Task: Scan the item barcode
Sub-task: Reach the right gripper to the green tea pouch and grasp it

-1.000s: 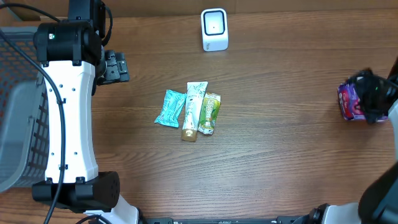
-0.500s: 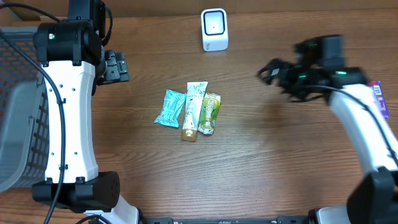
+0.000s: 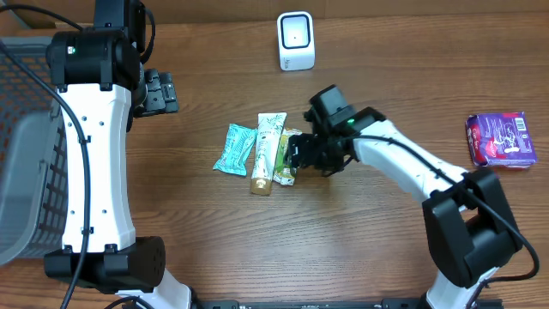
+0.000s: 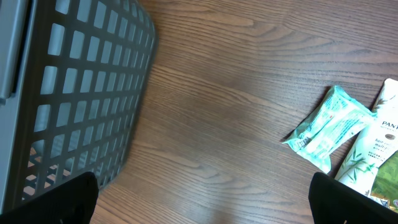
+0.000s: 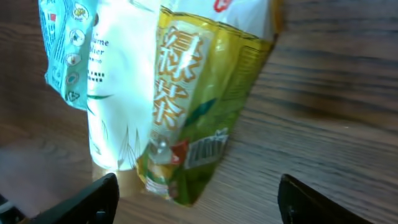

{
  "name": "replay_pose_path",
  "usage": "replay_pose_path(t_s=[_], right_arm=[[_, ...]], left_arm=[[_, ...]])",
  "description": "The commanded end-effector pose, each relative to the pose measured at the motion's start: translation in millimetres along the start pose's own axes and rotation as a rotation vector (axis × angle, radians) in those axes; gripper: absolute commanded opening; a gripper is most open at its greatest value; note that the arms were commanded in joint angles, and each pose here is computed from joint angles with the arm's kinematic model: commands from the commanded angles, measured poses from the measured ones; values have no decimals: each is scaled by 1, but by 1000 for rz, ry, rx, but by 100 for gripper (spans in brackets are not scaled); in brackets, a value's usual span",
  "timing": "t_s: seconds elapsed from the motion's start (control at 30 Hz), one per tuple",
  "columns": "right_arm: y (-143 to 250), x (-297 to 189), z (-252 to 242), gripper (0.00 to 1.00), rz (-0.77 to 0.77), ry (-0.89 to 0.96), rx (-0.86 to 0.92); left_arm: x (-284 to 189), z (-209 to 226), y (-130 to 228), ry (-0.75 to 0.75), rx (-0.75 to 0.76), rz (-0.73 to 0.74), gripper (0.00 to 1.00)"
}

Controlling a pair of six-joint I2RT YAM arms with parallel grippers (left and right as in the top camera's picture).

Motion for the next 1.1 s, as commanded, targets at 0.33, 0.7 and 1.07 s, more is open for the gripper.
replay_pose_path(t_s=[0.33, 0.7, 1.07], right_arm=[[12, 37, 3, 52, -76, 138, 110], [-5, 4, -3, 4, 85, -86, -29], [-34, -26, -43, 4, 158, -252, -1]], left_arm=[[-9, 3, 1, -6, 1, -32, 100], [-9, 3, 1, -6, 1, -32, 99], [-9, 3, 1, -6, 1, -32, 100]])
Point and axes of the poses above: each gripper's point midway between its finger pads, its own x axis out along the fingers, its own z axis along the line the jaws close on, y = z × x, the point moved 8 cm from there along -x, back along the fingers, and after that the axes turned 14 degrees about x, right-handed, at the moved point
